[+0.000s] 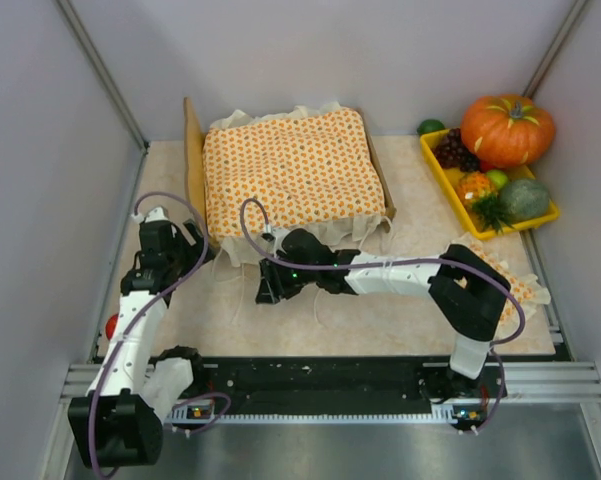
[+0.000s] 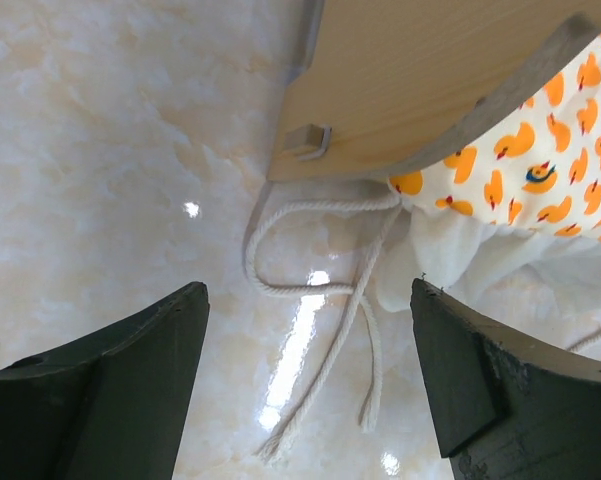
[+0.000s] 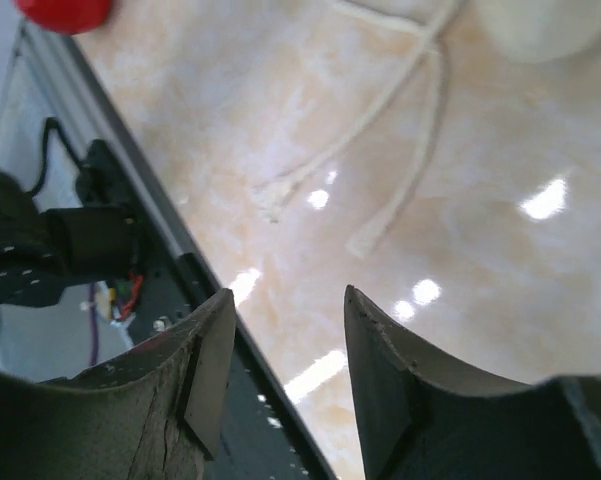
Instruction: Set up the pet bed
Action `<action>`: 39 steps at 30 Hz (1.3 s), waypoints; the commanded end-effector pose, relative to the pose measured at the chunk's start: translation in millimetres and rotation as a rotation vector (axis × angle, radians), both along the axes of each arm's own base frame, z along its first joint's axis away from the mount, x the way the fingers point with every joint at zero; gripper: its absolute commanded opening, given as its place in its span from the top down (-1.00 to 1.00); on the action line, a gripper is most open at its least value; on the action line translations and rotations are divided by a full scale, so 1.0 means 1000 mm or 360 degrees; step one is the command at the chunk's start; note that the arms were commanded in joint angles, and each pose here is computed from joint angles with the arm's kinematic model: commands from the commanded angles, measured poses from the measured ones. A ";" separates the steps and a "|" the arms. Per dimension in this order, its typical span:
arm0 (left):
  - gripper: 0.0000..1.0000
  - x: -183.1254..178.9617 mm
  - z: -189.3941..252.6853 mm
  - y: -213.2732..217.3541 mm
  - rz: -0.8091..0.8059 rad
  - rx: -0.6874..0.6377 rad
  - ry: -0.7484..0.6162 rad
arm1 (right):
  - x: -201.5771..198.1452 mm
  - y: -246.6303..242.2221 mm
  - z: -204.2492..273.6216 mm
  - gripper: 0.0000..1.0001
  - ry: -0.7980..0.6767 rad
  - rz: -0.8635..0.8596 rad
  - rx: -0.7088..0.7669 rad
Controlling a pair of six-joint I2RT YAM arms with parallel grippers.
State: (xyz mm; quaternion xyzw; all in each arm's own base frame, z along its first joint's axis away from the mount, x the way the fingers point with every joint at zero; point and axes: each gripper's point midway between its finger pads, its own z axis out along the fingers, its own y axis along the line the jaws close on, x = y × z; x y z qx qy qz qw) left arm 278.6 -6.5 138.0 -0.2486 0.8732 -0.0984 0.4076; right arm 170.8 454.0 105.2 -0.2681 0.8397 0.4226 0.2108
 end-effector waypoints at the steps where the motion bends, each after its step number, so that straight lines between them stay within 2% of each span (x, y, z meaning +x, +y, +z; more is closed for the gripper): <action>1: -0.70 0.000 -0.002 -0.009 -0.0049 -0.0070 -0.0064 | 0.031 -0.013 -0.010 0.07 -0.0087 -0.0137 -0.0148; 8: -0.57 -0.003 -0.030 -0.019 -0.0015 -0.0207 -0.0064 | 0.044 0.000 -0.030 0.11 -0.0072 -0.0148 -0.0227; 15: -0.55 -0.003 -0.047 -0.009 0.0047 -0.0141 -0.0009 | 0.051 0.012 -0.042 0.13 -0.0105 -0.0171 -0.0275; 25: -0.55 0.006 -0.057 0.000 0.0073 -0.0069 0.0021 | 0.039 0.021 -0.075 0.14 -0.0162 -0.0196 -0.0450; 34: -0.54 0.006 -0.052 0.010 0.0117 0.0008 0.0002 | 0.044 -0.006 -0.108 0.35 -0.0312 -0.0347 -0.0836; 37: -0.54 0.007 -0.052 0.010 0.0117 0.0008 -0.0005 | 0.038 -0.008 -0.115 0.37 -0.0344 -0.0324 -0.0895; 39: -0.54 0.007 -0.054 0.009 0.0112 -0.0002 -0.0001 | 0.035 -0.008 -0.116 0.47 -0.0357 -0.0309 -0.0913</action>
